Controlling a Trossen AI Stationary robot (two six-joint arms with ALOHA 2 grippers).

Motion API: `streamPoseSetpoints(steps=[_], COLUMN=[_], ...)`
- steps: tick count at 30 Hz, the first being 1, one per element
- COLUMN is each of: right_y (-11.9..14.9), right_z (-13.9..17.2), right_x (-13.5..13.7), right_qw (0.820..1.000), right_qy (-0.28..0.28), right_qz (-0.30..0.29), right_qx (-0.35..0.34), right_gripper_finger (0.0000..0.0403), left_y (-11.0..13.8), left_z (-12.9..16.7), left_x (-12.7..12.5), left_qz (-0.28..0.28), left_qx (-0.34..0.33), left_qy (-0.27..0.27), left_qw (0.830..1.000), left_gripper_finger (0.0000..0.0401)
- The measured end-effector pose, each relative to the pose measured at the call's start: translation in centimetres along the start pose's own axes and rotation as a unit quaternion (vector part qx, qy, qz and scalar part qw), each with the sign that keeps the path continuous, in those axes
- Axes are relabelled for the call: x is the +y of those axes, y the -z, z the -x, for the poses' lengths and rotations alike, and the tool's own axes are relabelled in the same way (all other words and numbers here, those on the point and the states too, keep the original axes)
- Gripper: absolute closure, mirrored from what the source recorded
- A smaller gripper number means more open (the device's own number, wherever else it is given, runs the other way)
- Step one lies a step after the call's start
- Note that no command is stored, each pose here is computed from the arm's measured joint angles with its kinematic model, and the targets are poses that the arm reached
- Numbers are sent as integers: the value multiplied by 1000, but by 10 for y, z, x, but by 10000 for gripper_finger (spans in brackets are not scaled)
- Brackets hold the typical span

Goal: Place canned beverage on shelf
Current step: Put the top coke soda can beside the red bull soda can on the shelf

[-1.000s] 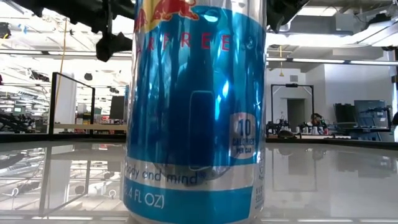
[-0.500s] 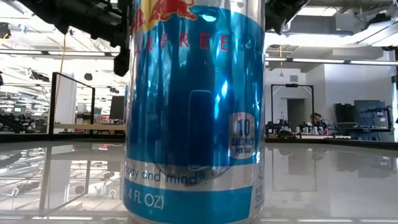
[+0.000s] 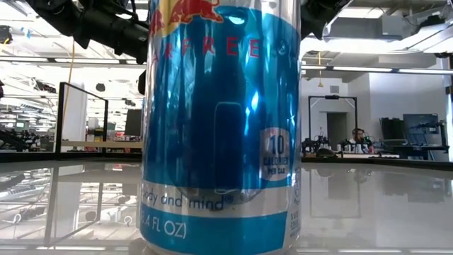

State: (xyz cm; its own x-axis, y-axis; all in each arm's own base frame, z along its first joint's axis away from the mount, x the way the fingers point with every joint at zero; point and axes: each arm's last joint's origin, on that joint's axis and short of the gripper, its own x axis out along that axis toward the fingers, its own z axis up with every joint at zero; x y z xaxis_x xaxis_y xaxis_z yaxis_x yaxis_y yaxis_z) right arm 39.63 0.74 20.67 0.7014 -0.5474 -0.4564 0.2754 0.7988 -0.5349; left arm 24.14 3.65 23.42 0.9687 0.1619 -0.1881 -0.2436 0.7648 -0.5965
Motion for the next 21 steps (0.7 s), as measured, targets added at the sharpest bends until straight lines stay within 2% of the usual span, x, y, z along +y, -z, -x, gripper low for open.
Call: streamPoseSetpoints(steps=[10, 21], right_y=[2, 8], right_z=[-1, -3], right_x=[-1, -3], right_qw=[999, 999], right_qy=[2, 9], right_qz=[35, 41], right_qx=[10, 31], right_gripper_finger=[84, 84], left_y=[0, 8], left_z=[-4, -28], left_x=[5, 16], left_qz=[1, 5], left_qx=[-1, 0], left_qy=[-11, -25], left_qw=[1000, 1000], left_gripper_finger=[108, 108])
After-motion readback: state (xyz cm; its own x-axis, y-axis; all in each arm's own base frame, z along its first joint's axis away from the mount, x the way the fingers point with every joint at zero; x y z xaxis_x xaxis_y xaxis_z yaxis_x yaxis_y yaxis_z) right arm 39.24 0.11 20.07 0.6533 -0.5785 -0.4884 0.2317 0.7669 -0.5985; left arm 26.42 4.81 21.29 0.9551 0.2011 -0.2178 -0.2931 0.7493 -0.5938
